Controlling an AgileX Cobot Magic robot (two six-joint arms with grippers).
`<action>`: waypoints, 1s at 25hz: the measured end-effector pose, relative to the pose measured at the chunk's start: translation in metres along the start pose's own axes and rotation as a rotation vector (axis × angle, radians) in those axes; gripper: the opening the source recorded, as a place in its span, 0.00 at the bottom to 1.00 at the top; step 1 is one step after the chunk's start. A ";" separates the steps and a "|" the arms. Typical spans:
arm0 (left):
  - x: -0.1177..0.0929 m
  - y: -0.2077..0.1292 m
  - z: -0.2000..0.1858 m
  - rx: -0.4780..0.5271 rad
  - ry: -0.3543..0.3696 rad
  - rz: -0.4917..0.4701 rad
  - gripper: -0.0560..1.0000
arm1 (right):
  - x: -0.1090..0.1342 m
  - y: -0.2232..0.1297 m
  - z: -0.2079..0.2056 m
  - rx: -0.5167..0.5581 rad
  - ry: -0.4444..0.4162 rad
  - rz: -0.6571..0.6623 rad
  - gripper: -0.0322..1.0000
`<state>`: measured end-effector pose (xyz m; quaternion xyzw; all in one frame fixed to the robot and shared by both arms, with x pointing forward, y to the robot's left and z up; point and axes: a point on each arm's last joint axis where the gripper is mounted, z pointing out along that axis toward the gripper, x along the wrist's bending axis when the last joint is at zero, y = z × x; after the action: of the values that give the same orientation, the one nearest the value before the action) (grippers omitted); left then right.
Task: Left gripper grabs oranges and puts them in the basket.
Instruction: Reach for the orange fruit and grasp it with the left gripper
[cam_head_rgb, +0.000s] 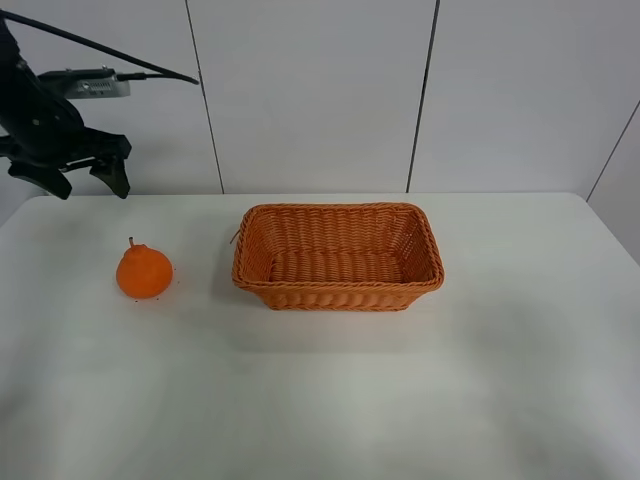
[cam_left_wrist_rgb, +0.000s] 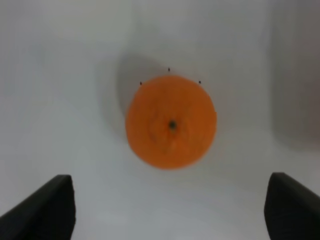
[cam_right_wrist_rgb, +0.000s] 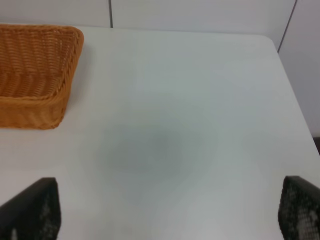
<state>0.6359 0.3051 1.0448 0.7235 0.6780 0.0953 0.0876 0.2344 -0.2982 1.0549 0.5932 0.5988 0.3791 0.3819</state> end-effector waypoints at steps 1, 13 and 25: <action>0.000 0.003 0.008 0.012 -0.001 0.006 0.88 | 0.000 0.000 0.000 0.000 0.000 0.000 0.70; -0.001 0.006 0.106 0.195 -0.028 0.006 0.88 | 0.000 0.000 0.000 0.000 0.000 0.000 0.70; -0.004 0.007 0.131 0.188 -0.065 0.019 0.88 | 0.000 0.000 0.000 0.000 0.000 0.000 0.70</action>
<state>0.6756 0.3011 0.9203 0.7376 0.6739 0.0088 0.0404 0.2344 -0.2982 1.0549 0.5932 0.5988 0.3791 0.3819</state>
